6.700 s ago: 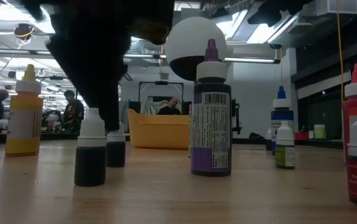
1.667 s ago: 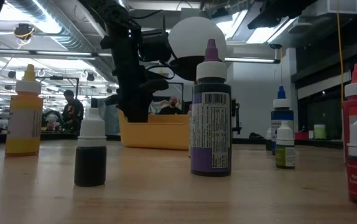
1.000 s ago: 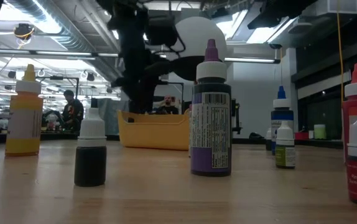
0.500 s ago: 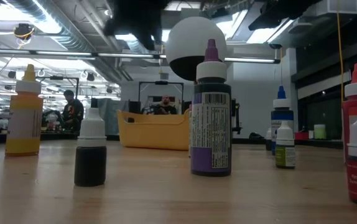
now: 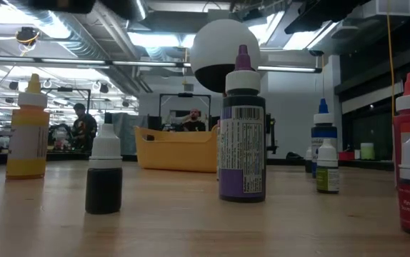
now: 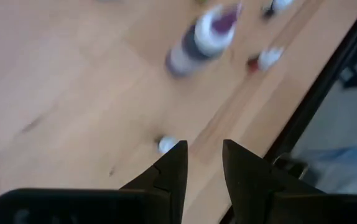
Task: Pick & Place food coloring
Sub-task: Put the small black food coloring bottle into the yellow bin
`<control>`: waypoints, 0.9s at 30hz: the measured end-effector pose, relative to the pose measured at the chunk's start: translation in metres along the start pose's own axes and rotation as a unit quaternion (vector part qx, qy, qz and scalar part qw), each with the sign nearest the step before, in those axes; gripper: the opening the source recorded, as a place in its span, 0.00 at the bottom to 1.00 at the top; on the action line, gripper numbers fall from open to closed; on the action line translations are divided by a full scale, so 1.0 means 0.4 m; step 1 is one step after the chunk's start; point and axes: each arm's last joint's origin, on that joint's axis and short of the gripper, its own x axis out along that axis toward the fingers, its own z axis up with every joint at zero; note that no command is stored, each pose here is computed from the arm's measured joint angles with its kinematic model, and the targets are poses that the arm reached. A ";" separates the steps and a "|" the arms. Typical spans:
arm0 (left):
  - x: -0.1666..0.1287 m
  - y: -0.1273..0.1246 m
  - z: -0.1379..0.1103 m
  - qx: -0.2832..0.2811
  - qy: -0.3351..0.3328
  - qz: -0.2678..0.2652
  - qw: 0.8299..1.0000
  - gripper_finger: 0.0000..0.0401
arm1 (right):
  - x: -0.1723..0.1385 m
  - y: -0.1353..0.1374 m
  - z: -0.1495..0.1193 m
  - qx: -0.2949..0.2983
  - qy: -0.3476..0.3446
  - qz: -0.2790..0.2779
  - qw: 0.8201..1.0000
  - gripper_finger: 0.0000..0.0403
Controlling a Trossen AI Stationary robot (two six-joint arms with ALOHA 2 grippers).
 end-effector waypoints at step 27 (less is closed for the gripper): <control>0.173 0.015 -0.067 0.199 0.051 0.065 0.976 0.43 | 0.000 0.000 -0.001 0.028 0.002 0.000 1.000 0.60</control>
